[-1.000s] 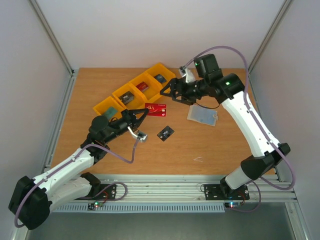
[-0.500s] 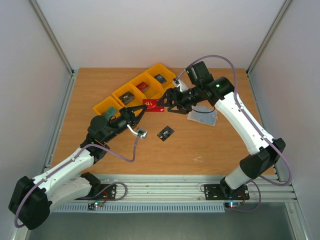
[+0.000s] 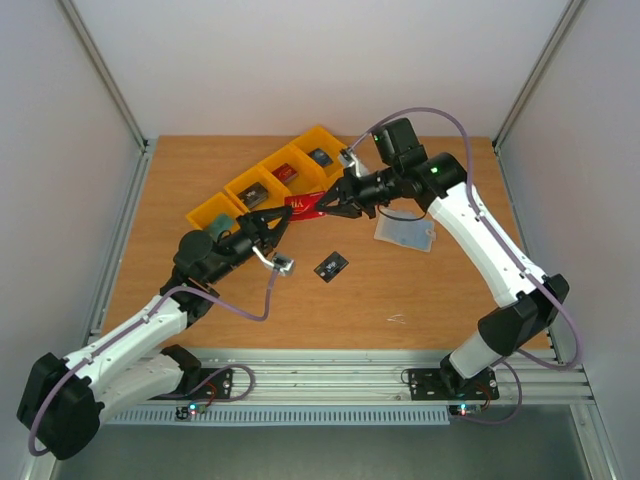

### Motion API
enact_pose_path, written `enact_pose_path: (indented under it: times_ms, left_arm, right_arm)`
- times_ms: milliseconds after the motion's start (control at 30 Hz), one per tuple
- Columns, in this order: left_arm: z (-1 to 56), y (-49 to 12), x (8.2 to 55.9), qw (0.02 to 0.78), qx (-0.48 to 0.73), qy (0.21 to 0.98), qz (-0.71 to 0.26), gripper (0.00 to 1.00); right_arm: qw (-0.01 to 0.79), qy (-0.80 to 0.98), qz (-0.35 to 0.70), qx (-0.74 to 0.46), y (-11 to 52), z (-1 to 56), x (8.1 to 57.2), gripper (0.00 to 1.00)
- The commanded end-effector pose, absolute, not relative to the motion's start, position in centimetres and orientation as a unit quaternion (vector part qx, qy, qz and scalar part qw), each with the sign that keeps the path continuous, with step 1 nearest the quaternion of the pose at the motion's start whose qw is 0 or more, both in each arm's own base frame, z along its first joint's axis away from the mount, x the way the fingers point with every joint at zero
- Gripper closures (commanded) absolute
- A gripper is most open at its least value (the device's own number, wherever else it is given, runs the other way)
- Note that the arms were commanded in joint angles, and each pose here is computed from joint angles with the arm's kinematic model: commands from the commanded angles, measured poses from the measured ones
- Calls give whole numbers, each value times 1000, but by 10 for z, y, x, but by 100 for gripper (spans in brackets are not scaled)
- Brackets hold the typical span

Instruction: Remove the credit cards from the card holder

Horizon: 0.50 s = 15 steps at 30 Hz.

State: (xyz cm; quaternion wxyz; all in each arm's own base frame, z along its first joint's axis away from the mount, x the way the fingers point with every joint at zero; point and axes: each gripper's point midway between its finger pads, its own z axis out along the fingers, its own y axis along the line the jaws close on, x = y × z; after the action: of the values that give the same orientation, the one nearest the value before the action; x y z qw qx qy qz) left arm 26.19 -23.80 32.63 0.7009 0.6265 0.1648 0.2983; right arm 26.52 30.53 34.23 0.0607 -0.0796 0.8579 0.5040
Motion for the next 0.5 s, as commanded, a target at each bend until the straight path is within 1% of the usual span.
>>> enact_pose_path:
  times_ms: [0,33,100,133,167,200,233,267,333,367,400,467]
  left_arm:
    - [347,-242,244,728,609,126,287,52]
    - [345,-246,237,729,614,107,282,46]
    - [348,-252,228,734,616,89,273,43]
    - [353,-254,225,737,616,98,261,43]
    - [359,-254,223,740,618,119,239,43]
    - [369,-251,220,741,622,157,200,42]
    - [359,-250,218,723,643,199,158,42]
    - [364,-247,215,712,649,241,116,42]
    - [344,-246,212,685,658,308,53,43]
    - [335,-246,214,680,659,317,56,45]
    - [340,-248,221,694,646,305,87,46]
    - [349,-250,243,705,620,307,157,46]
  right_arm:
    - [45,855,510,-80,310,345,274,99]
    - [41,851,516,-87,313,349,275,99]
    - [37,840,529,-115,318,359,275,99]
    - [38,840,524,-132,319,360,275,99]
    - [48,845,509,-155,316,360,275,99]
    - [55,858,481,-171,310,354,275,99]
    - [62,867,457,-187,305,351,276,99]
    - [61,875,439,-194,300,348,275,99]
    - [48,876,442,-188,298,350,278,99]
    - [41,873,451,-181,300,352,279,99]
    - [36,871,458,-175,303,354,280,99]
    - [28,866,470,-165,308,357,281,99]
